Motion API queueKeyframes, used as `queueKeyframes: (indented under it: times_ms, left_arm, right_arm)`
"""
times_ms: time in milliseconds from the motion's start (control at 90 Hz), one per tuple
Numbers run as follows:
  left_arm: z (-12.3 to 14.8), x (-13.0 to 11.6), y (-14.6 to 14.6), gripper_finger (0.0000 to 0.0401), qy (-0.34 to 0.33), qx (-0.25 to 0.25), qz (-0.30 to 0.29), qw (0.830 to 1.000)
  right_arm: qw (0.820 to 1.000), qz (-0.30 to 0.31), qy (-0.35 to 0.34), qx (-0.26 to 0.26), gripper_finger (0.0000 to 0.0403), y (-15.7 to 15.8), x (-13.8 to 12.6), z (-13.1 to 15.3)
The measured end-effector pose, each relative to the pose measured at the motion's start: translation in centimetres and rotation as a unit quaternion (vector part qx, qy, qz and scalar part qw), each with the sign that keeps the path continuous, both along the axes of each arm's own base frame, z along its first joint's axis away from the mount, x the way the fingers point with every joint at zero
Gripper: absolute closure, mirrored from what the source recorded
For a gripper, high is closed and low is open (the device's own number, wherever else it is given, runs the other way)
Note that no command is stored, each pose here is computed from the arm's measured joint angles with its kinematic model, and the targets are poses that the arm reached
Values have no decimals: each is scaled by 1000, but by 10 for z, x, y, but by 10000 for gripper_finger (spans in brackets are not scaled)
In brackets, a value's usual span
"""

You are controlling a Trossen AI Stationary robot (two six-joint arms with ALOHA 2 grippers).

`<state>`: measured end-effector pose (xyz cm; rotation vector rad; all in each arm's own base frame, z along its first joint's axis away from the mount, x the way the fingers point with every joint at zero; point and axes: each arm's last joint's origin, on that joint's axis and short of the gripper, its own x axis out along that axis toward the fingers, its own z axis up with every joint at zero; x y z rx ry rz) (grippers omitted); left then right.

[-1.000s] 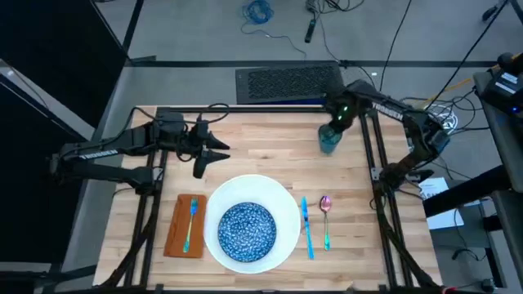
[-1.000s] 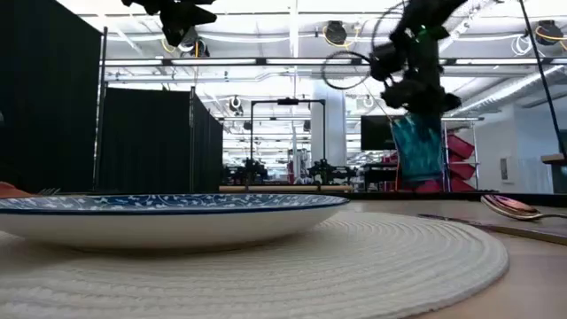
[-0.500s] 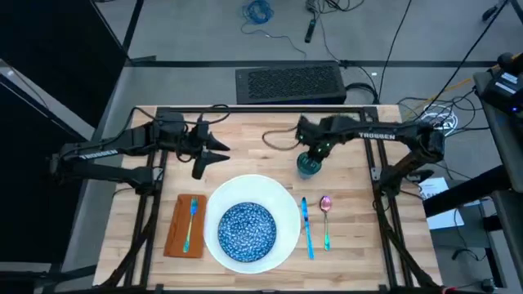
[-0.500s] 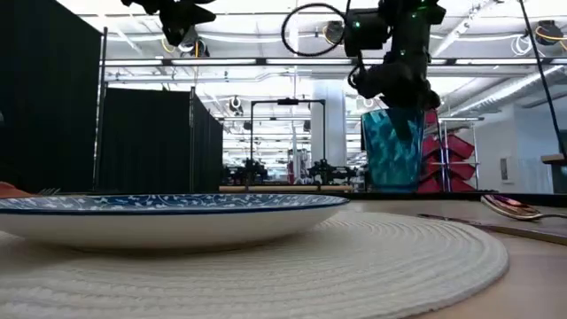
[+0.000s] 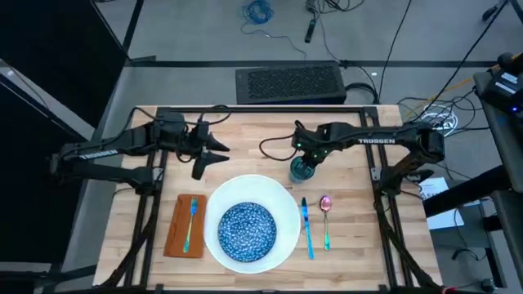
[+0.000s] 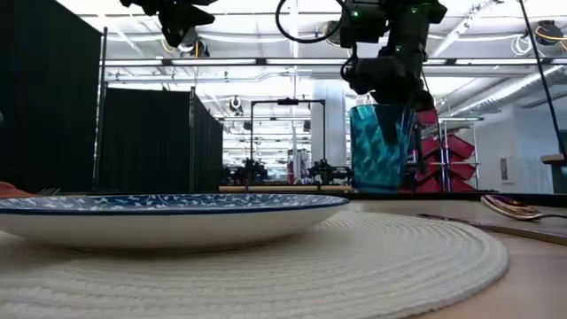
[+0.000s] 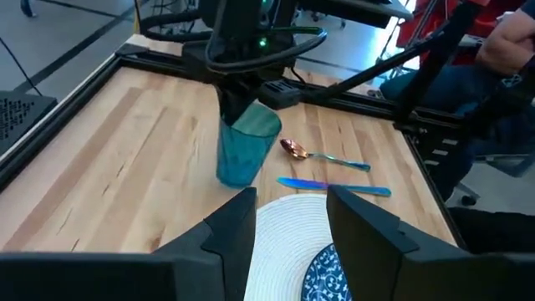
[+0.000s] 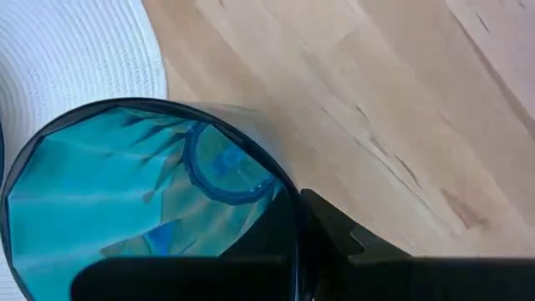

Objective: Set table place
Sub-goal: Put the blue cup on the top right of the white table mat

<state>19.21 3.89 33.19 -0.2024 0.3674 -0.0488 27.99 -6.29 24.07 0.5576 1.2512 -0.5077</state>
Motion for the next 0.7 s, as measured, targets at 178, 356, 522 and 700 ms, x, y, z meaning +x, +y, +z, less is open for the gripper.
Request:
queueKeyframes:
  times_ms: [178,356,522,700]
  left_arm:
    - [0,1,-3,267,1,-8,-4,1000]
    - [0,1,-6,267,1,-8,-12,1000]
    - [0,1,-7,267,1,-8,-14,1000]
    - [0,1,-6,267,1,-7,-14,1000]
  right_arm:
    - [1000,0,-1,0,403,0,0,0]
    - [1000,-7,7,9,403,2,-4,-14]
    - [999,-6,18,28,403,5,-7,-22]
    - [998,-7,32,56,403,7,-10,-21]
